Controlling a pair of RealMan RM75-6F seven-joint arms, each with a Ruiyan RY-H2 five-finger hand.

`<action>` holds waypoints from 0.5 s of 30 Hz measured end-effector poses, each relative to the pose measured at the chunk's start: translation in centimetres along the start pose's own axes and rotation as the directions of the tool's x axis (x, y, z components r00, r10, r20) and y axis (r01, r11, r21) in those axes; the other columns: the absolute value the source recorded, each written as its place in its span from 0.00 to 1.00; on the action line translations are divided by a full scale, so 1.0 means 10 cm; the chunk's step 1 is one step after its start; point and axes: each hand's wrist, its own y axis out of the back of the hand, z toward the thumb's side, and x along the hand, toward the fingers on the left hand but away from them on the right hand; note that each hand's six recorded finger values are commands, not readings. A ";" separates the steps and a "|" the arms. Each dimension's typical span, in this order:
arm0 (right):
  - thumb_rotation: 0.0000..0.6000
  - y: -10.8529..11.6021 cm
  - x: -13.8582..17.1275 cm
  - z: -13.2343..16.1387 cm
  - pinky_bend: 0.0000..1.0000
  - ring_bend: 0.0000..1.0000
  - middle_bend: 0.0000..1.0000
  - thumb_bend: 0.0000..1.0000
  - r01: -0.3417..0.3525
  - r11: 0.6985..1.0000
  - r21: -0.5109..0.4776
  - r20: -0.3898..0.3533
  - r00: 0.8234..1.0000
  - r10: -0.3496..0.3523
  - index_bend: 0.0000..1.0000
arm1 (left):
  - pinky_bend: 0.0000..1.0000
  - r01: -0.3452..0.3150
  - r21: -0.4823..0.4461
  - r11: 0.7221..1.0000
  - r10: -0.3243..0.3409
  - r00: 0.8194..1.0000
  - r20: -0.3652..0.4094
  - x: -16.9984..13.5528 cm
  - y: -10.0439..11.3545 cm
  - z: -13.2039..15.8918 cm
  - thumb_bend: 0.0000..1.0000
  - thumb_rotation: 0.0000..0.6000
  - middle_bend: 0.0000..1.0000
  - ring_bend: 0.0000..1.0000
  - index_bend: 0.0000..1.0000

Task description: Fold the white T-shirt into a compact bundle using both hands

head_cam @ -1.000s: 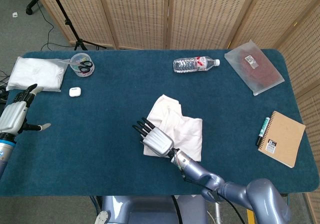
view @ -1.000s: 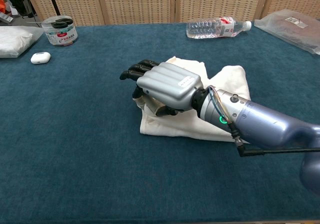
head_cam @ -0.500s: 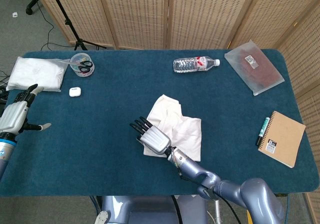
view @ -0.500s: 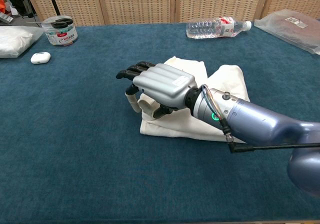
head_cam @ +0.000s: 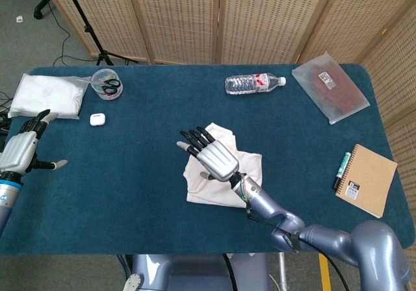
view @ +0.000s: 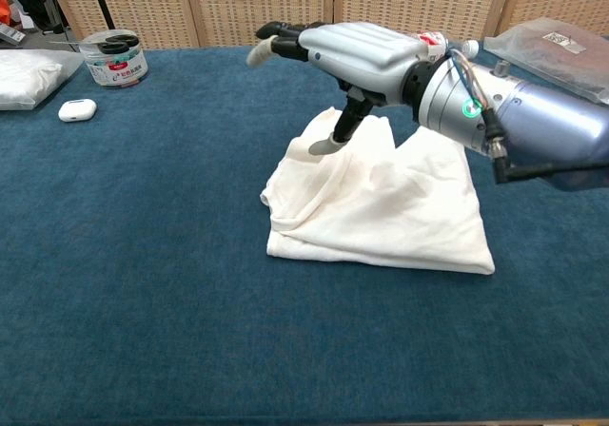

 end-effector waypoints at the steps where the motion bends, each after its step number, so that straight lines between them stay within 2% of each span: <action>1: 1.00 0.00 -0.02 -0.09 0.00 0.00 0.00 0.24 -0.024 1.000 -0.010 0.031 0.999 0.024 0.28 | 0.00 -0.001 0.000 1.000 0.001 1.000 -0.001 0.00 0.00 0.00 0.00 1.00 0.00 0.00 0.00; 5: 1.00 -0.05 -0.04 -0.40 0.00 0.00 0.00 0.26 -0.116 0.991 -0.065 0.136 0.983 0.124 0.30 | 0.00 0.000 0.002 1.000 0.000 1.000 -0.006 0.01 0.00 -0.02 0.00 1.00 0.00 0.00 0.00; 10: 1.00 -0.13 -0.01 -0.72 0.00 0.00 0.00 0.26 -0.214 0.964 -0.154 0.243 0.938 0.247 0.30 | 0.00 0.001 0.004 1.000 -0.001 1.000 -0.013 0.02 -0.01 -0.03 0.00 1.00 0.00 0.00 0.00; 15: 1.00 -0.13 0.01 -0.87 0.00 0.00 0.00 0.30 -0.260 0.947 -0.188 0.294 0.905 0.306 0.30 | 0.00 0.004 0.008 1.000 -0.004 1.000 -0.018 0.03 -0.03 -0.03 0.00 1.00 0.00 0.00 0.00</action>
